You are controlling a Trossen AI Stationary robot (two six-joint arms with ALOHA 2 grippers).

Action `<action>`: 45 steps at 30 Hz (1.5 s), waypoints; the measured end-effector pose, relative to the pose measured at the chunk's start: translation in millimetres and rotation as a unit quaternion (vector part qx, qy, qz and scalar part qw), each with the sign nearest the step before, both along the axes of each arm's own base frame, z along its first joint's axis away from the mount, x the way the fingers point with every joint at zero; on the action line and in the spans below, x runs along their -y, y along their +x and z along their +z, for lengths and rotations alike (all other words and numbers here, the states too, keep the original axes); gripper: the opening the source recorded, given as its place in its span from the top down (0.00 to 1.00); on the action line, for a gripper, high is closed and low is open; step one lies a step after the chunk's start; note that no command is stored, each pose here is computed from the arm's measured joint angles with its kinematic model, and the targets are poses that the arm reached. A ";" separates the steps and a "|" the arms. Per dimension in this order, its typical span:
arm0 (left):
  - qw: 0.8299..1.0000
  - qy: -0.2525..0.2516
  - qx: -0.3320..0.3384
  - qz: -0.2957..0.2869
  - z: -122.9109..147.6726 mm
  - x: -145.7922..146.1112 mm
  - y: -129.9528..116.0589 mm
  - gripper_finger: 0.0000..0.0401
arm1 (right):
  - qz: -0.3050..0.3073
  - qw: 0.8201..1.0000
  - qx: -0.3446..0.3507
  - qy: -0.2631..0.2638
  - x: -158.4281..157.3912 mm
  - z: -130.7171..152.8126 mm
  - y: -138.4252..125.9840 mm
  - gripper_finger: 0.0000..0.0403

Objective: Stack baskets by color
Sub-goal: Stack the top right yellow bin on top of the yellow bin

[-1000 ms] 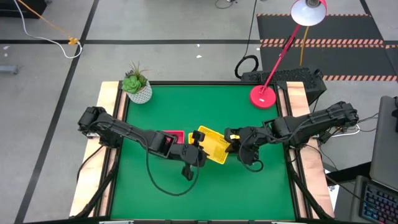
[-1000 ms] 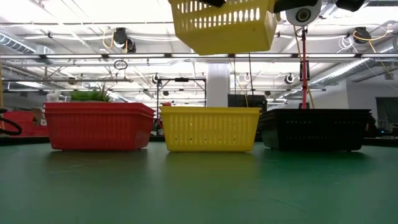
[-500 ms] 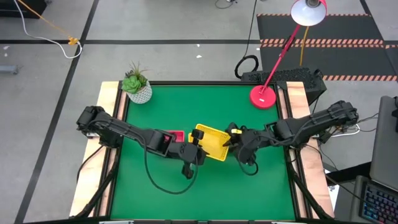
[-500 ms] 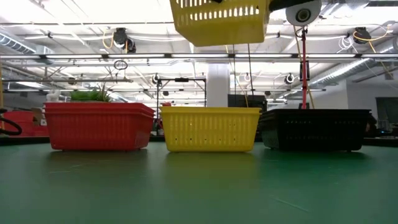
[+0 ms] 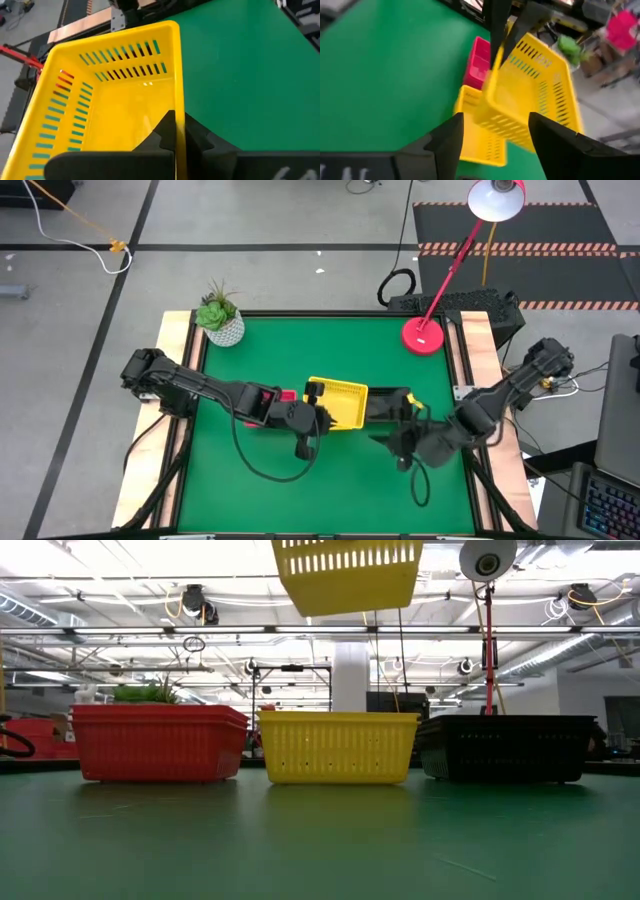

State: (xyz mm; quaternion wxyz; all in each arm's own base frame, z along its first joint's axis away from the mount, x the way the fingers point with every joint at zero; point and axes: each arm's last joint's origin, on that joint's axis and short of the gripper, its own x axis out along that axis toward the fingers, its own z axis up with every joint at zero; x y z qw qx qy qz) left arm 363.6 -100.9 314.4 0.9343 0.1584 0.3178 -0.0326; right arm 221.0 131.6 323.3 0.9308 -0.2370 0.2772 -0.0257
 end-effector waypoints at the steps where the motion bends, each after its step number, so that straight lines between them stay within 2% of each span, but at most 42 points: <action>1: 1.000 -0.006 0.001 0.005 0.1 -0.4 0.2 0.98 | -0.004 1.000 0.002 0.019 -4.1 -0.3 -3.4 0.45; 6: 0.999 -0.029 0.002 0.030 -0.1 -0.8 0.0 0.98 | -0.011 0.992 0.008 0.124 -28.9 -3.1 -23.0 0.45; 8: 0.998 -0.041 0.007 0.045 0.4 0.0 0.1 0.99 | -0.012 0.990 0.009 0.142 -36.9 -7.8 -30.5 0.45; 15: 0.996 -0.061 0.024 0.063 -2.3 8.0 3.8 0.98 | -0.033 0.991 0.044 0.125 -47.0 -13.2 -44.1 0.45; 29: 0.994 -0.024 -0.038 0.095 -64.9 24.7 29.7 0.97 | -0.033 0.997 0.010 0.071 -43.4 -45.2 -52.3 0.46; 35: 0.992 -0.002 -0.045 0.118 -78.4 23.9 34.7 0.99 | -0.034 0.998 0.000 0.058 -41.5 -52.7 -53.8 0.46; 42: 0.987 0.046 -0.070 0.135 -97.5 12.4 22.0 0.97 | -0.034 0.998 0.000 0.058 -41.4 -52.8 -53.8 0.46; 45: 0.990 0.020 -0.039 0.131 -94.9 1.4 19.1 0.99 | -0.034 0.998 0.000 0.058 -41.3 -52.7 -53.8 0.46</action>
